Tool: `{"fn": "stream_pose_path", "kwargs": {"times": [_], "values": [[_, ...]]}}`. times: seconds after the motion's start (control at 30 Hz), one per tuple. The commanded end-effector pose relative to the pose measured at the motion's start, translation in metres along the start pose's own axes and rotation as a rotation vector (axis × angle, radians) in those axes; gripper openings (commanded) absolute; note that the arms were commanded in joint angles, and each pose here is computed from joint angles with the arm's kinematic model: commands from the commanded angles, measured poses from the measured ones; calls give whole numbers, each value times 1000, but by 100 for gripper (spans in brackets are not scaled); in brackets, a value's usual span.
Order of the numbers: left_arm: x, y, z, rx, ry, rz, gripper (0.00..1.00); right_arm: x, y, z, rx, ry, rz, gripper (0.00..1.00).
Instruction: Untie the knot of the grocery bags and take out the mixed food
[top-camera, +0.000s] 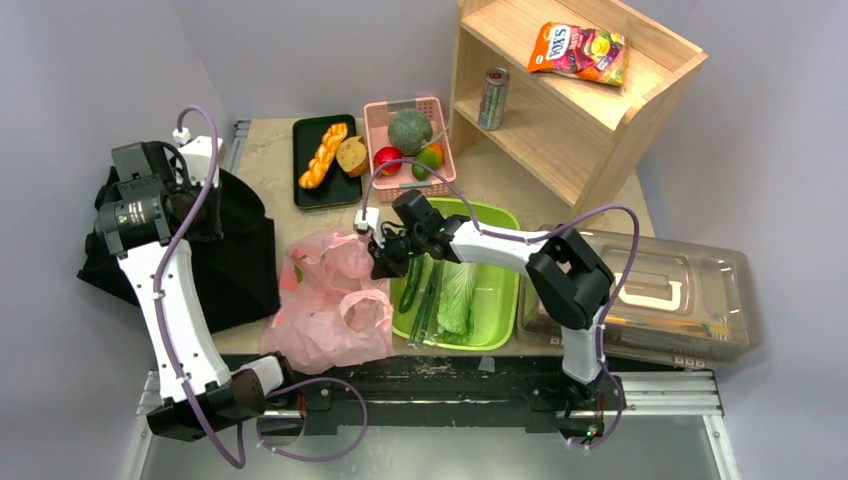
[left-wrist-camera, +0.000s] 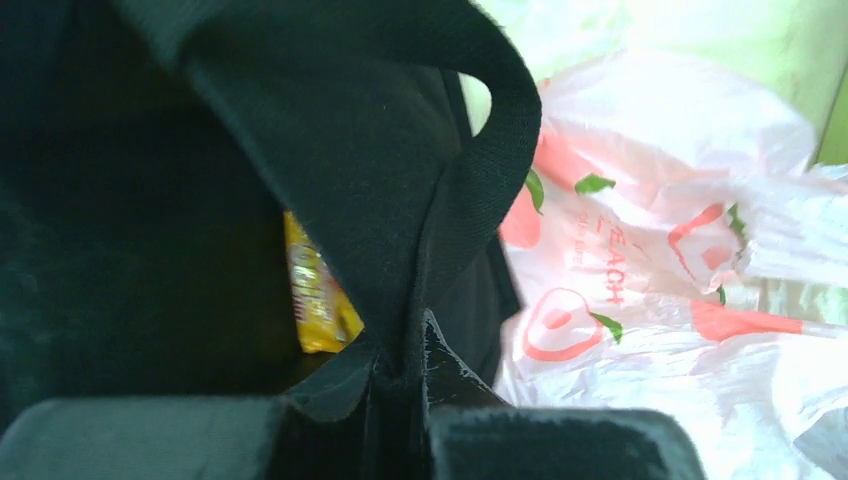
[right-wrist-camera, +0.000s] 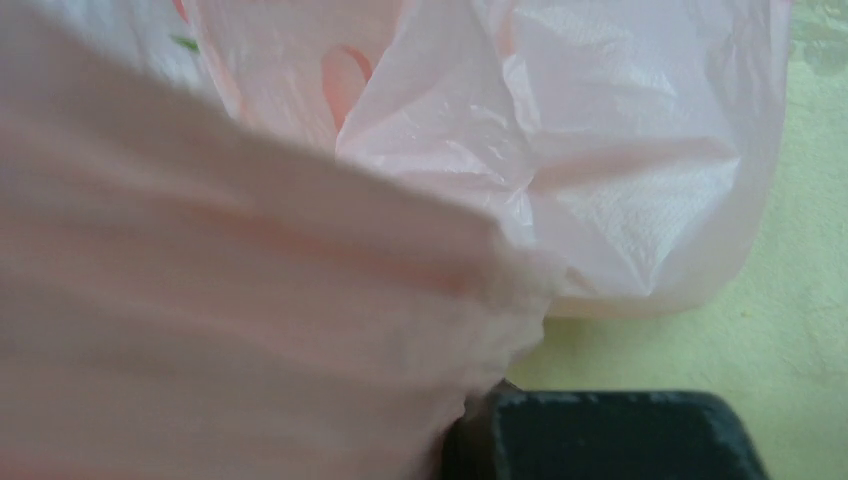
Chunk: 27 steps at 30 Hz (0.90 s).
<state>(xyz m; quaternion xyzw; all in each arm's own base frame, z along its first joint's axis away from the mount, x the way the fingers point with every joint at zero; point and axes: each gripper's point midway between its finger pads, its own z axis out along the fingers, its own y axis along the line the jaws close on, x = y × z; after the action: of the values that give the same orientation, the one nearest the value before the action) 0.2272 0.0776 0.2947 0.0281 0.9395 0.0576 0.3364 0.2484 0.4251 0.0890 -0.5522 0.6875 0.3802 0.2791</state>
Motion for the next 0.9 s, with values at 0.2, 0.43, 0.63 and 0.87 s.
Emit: {"fn": "stream_pose_path", "kwargs": {"times": [0.2, 0.43, 0.63, 0.87], "values": [[-141, 31, -137, -244, -633, 187, 0, -39, 6, 40, -24, -75, 1, 0], [-180, 29, -204, -294, -814, 242, 0, -62, 6, 76, -15, -165, 79, 0], [-180, 34, -229, -368, -850, 263, 0, -99, 3, 122, -23, -280, 233, 0], [-155, 24, -247, -396, -841, 303, 0, -143, -18, 146, 43, -409, 247, 0]]}}
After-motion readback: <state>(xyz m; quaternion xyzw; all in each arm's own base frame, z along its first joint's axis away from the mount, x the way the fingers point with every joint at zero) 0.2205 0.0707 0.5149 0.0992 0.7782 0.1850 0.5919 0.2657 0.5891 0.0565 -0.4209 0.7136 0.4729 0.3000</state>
